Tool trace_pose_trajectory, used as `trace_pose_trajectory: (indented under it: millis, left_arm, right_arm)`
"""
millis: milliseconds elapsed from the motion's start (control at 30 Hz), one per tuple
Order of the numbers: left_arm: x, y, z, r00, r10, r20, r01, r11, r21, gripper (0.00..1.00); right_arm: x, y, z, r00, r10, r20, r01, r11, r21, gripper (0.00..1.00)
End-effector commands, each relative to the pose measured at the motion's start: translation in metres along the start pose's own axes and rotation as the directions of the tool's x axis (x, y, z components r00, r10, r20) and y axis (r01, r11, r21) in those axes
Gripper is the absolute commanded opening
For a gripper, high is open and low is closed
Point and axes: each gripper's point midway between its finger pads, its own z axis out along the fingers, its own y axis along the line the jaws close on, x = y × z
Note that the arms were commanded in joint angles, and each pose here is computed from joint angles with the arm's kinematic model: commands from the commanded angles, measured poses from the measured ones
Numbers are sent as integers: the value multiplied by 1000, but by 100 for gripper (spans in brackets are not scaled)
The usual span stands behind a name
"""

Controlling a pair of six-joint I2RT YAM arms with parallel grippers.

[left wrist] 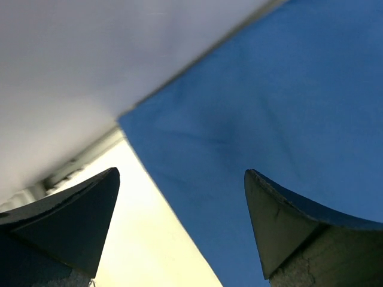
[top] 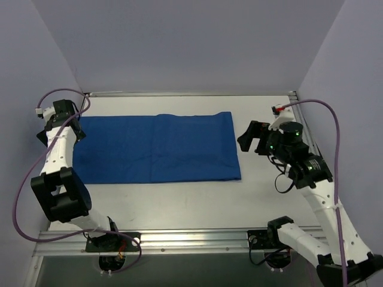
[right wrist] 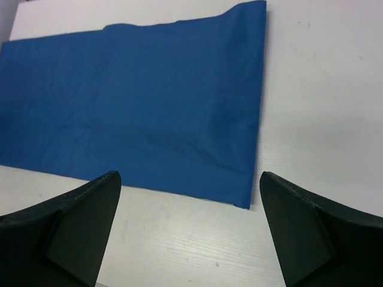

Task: Open and lay out the surgical kit
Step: Open the surgical kit at the center of the board.

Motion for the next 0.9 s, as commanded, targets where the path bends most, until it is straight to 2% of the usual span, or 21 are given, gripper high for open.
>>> trace_pose_trajectory:
  millis: [0,67,100,167,300,333,467,600,733,767,867]
  left_arm:
    - [-12,-33,-59,999,-29,-33,38,941,337,94]
    - [4,-42,-79,997,7,-80,28,902,430,94]
    - [5,-42,-96,998,10,-64,22,878,478,94]
    - [28,-42,-110,994,36,-104,23,854,520,94]
    - [57,-34,-150,994,49,-97,21,788,615,94]
    - [64,-30,-155,993,55,-105,22,784,620,94]
    - [86,-9,-164,991,60,-117,24,795,606,94]
    - [89,11,-167,997,34,-69,12,817,576,94]
    - [95,15,-169,997,12,-76,34,821,570,94]
    - [96,15,-169,997,10,-80,37,820,571,94]
    - [99,15,-169,997,8,-83,41,822,568,94]
  right_arm:
    - [16,19,31,997,-54,-52,54,998,-17,96]
    - [31,31,49,991,-90,-97,91,996,-2,96]
    - [34,46,53,988,-133,-82,134,991,5,96]
    - [52,61,71,977,-174,-126,178,984,17,96]
    - [91,118,95,944,-290,-155,288,957,-41,95]
    - [88,128,99,943,-305,-136,304,952,-29,94]
    - [136,171,131,889,-421,-179,423,906,-31,91]
    - [171,208,151,867,-460,-191,461,886,-43,84]
    - [205,240,165,851,-484,-202,479,874,-74,79]
    - [224,246,169,831,-510,-221,504,859,-87,79]
    - [242,261,178,819,-528,-222,524,848,-85,75]
